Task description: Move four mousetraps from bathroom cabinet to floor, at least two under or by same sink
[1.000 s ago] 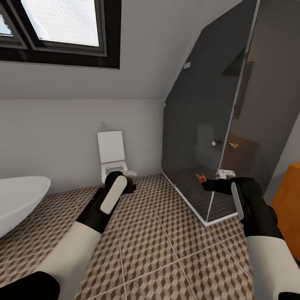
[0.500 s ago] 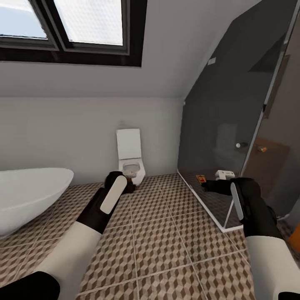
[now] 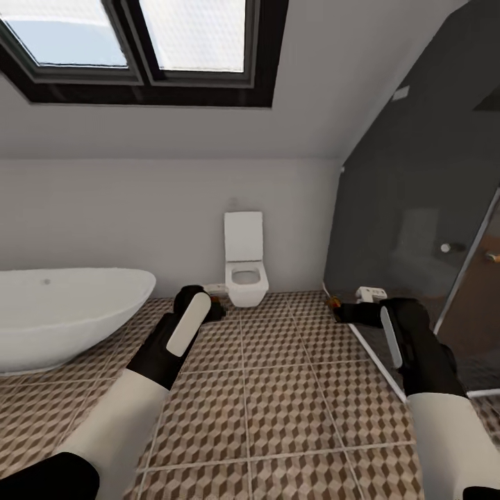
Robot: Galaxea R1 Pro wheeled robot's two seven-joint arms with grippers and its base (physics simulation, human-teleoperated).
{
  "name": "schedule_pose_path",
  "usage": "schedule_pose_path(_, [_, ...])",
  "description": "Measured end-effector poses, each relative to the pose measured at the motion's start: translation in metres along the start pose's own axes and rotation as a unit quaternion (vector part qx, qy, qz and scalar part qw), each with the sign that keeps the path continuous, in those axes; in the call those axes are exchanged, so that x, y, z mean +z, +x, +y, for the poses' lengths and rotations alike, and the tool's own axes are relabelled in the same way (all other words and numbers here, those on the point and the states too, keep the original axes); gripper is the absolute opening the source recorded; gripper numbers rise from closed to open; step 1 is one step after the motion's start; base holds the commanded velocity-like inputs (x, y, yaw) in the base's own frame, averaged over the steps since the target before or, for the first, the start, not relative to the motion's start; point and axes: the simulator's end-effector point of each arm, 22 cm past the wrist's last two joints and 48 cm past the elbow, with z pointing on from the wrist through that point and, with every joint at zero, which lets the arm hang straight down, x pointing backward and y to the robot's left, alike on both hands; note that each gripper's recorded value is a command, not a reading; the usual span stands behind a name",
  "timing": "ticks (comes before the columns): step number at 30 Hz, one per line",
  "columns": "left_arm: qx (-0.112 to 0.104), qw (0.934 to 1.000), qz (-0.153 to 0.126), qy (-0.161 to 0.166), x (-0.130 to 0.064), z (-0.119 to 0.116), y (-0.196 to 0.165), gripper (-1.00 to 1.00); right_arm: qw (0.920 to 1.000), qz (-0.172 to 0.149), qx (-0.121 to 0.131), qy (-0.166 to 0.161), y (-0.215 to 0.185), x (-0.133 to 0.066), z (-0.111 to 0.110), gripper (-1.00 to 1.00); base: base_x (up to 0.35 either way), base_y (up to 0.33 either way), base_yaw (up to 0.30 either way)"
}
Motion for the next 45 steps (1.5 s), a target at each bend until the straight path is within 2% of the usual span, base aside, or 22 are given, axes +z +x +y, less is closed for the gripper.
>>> schedule_pose_path(4, [-0.022, 0.9996, -0.015, -0.008, 0.004, 0.011, -0.007, -1.00, 0.9996, 0.022, -0.017, -0.008, 0.015, 0.011, 0.013, -1.00, 0.000, 0.000, 0.278])
schedule_pose_path(7, [-0.039, 0.9987, -0.028, -0.017, 0.008, 0.024, -0.013, -1.00, 0.9983, 0.036, -0.037, -0.026, 0.025, 0.019, 0.040, -1.00, 0.000, 0.000, 0.278])
schedule_pose_path(8, [-0.042, 0.9985, -0.030, -0.018, 0.009, 0.025, -0.014, -1.00, 0.9978, 0.042, -0.039, -0.033, 0.030, 0.023, 0.051, -1.00, 0.000, 0.000, 0.278])
schedule_pose_path(10, [-0.043, 0.9984, -0.030, -0.019, 0.010, 0.026, -0.014, -1.00, 0.9972, 0.052, -0.041, -0.036, 0.038, 0.028, 0.056, -1.00, 0.000, 0.000, 0.278])
schedule_pose_path(11, [-0.044, 0.9984, -0.031, -0.019, 0.011, 0.027, -0.014, -1.00, 0.9961, 0.068, -0.039, -0.038, 0.050, 0.034, 0.059, -1.00, 0.000, 0.000, 0.277])
schedule_pose_path(15, [-0.044, 0.9984, -0.030, -0.021, 0.013, 0.030, -0.014, -1.00, 0.9954, 0.078, -0.038, -0.039, 0.058, 0.039, 0.059, -1.00, 0.000, 0.000, 0.277])
schedule_pose_path(17, [-0.044, 0.9982, -0.031, -0.026, 0.016, 0.039, -0.015, -1.00, 0.9953, 0.081, -0.036, -0.039, 0.060, 0.040, 0.059, -1.00, 0.000, 0.000, 0.277])
schedule_pose_path(28, [-0.062, 0.9979, -0.010, 0.016, 0.032, 0.061, -0.010, -1.00, 0.9950, 0.086, -0.037, -0.037, 0.065, 0.044, 0.056, -1.00, 0.000, 0.000, 0.277])
schedule_pose_path(45, [-0.062, 0.9980, -0.002, 0.014, 0.040, 0.062, -0.004, -1.00, 0.9944, 0.093, -0.037, -0.035, 0.071, 0.050, 0.054, -1.00, 0.000, 0.000, 0.277])
